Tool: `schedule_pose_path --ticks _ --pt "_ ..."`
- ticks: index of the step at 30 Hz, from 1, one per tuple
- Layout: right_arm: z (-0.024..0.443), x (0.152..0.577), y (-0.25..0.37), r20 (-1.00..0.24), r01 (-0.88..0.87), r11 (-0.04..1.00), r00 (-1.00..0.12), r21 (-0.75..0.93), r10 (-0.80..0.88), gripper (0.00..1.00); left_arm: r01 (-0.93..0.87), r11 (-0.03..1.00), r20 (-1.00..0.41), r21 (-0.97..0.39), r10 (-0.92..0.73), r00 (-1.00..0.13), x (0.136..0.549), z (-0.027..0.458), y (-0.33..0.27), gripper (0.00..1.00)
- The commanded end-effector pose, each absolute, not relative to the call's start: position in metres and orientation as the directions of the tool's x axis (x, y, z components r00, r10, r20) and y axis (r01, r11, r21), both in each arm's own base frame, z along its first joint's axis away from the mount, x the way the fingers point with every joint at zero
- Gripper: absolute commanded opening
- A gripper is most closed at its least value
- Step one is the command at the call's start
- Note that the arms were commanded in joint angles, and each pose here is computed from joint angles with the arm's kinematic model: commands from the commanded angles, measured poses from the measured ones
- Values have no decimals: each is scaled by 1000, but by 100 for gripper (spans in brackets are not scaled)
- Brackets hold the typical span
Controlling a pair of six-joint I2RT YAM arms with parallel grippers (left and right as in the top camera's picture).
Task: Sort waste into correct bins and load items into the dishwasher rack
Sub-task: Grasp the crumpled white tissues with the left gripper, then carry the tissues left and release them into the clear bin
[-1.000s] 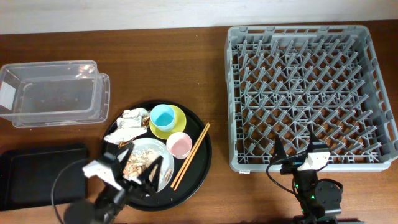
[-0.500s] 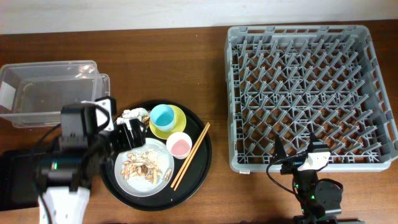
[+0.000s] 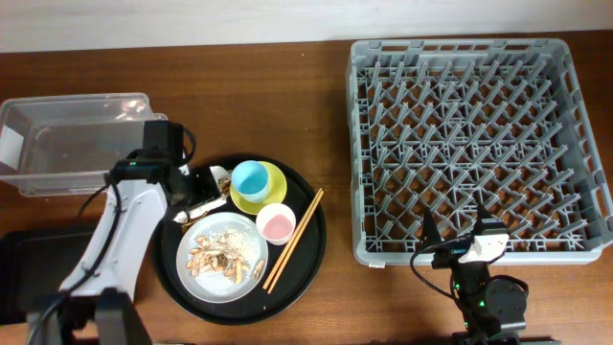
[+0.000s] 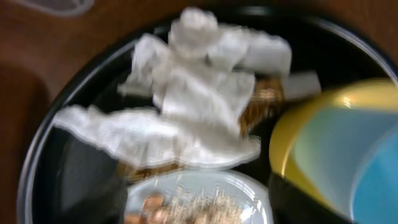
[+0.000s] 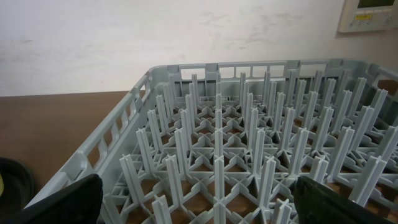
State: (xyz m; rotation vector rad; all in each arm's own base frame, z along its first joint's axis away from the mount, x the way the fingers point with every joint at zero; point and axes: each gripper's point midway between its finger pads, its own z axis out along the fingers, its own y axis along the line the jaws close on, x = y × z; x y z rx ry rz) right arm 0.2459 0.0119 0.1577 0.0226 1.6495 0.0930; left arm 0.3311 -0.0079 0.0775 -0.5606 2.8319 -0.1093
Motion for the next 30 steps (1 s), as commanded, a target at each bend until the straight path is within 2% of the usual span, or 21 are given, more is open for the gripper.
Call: schedule_pose_path --ticks 1,7,13,15,16,17,22,26,30 --pt "155 246 9 -994 -26 997 -84 73 71 98 -457 878 -232 -142 -478 -847 344 70 -6 60" --pt "155 246 9 -994 -26 997 -84 73 71 98 -587 796 -170 -145 -605 -778 345 47 -6 58" --pt "155 246 9 -994 -26 997 -84 73 71 98 -592 793 -165 -143 -609 -776 353 32 -6 57" --pt "155 246 9 -994 -26 997 -84 73 71 98 -590 793 -178 -153 -609 -773 357 32 -6 50" --pt "155 246 9 -994 -26 997 -84 73 71 98 -589 793 -179 -155 -609 -772 357 33 -6 42" --pt "155 246 9 -994 -26 997 -84 73 71 98 -589 793 -179 -154 -609 -773 357 33 -6 27" --pt "155 246 9 -994 -26 997 -84 73 71 98 -587 792 -128 -167 -607 -784 348 33 -13 1" --pt "155 246 9 -994 -26 997 -84 73 71 98 -588 791 -128 -170 -609 -783 343 53 -13 1" --pt "155 246 9 -994 -26 997 -84 73 71 98 -566 790 -212 -234 -610 -764 344 102 -13 1"
